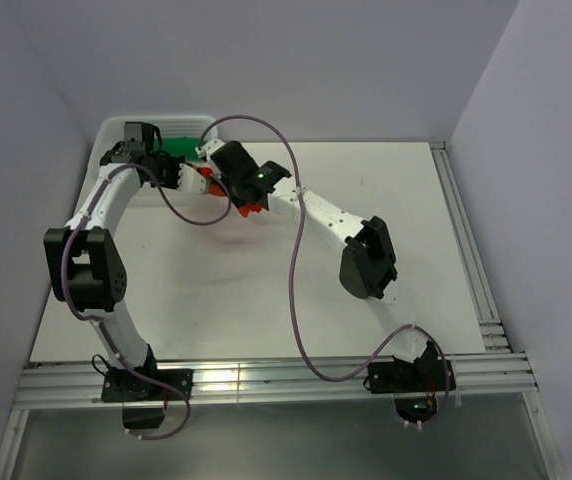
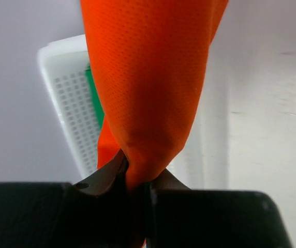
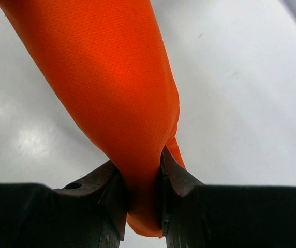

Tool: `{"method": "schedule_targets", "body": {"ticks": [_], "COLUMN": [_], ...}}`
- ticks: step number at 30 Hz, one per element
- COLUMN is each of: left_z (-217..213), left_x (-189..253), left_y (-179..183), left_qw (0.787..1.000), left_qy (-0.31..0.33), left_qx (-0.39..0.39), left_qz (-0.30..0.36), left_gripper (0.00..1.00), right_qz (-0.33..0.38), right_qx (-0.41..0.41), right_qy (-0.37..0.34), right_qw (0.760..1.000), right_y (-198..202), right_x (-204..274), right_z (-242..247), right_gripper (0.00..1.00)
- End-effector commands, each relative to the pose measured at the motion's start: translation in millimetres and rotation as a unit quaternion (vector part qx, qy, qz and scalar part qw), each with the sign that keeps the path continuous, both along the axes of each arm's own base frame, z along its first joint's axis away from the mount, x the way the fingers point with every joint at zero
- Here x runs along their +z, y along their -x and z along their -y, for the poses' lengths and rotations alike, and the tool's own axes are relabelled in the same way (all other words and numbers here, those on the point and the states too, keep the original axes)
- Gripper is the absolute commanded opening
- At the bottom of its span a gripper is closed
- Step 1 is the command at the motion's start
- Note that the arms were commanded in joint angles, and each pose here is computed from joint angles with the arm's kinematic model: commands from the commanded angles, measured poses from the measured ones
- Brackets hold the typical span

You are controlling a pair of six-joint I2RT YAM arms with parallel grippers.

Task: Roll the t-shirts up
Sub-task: Place the rolled tshirt into the container

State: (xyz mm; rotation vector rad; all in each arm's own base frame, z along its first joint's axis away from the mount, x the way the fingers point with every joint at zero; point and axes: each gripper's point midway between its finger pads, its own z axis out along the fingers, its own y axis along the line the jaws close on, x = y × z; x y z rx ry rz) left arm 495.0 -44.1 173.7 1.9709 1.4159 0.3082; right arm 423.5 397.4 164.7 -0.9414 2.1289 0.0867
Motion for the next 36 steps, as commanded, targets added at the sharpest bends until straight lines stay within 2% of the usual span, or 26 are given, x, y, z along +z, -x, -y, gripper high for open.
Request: {"method": "schedule_targets", "body": {"ticks": [1, 5, 11, 14, 17, 20, 28, 31, 36], "left_z": [-25, -27, -35, -33, -29, -25, 26, 55, 113], "left_x": [38, 43, 4, -30, -37, -63, -73, -76, -72], "left_y": [-53, -83, -113, -125, -134, -132, -113, -94, -64], "left_qw": [0.993, 0.987, 0.981, 0.981, 0.979, 0.980, 0.986, 0.987, 0.984], "left_qy": [0.008, 0.026, 0.039, 0.050, 0.062, 0.057, 0.083, 0.100, 0.139], "left_qx": [0.079, 0.114, 0.155, 0.171, 0.184, 0.187, 0.145, 0.113, 0.062], "left_qz": [0.084, 0.107, 0.110, 0.073, 0.059, 0.031, -0.021, -0.061, -0.089], "left_gripper": [0.00, 0.00, 0.00, 0.00, 0.00, 0.00, 0.00, 0.00, 0.00], "right_qz": [0.072, 0.108, 0.142, 0.145, 0.154, 0.156, 0.154, 0.158, 0.166], "right_qx": [-0.029, -0.052, -0.069, -0.074, -0.080, -0.086, -0.106, -0.115, -0.131], "right_qy": [-0.020, -0.026, -0.028, -0.025, -0.020, -0.024, -0.031, -0.036, -0.058], "right_qw": [0.997, 0.992, 0.987, 0.986, 0.985, 0.984, 0.982, 0.980, 0.976], "right_y": [-30, -57, -79, -88, -92, -93, -92, -89, -80], "right_x": [48, 51, 31, 21, 19, 20, 31, 40, 58], "right_z": [7, 7, 0, -5, -4, 2, 30, 40, 60], "right_gripper": [0.00, 0.00, 0.00, 0.00, 0.00, 0.00, 0.00, 0.00, 0.00]}}
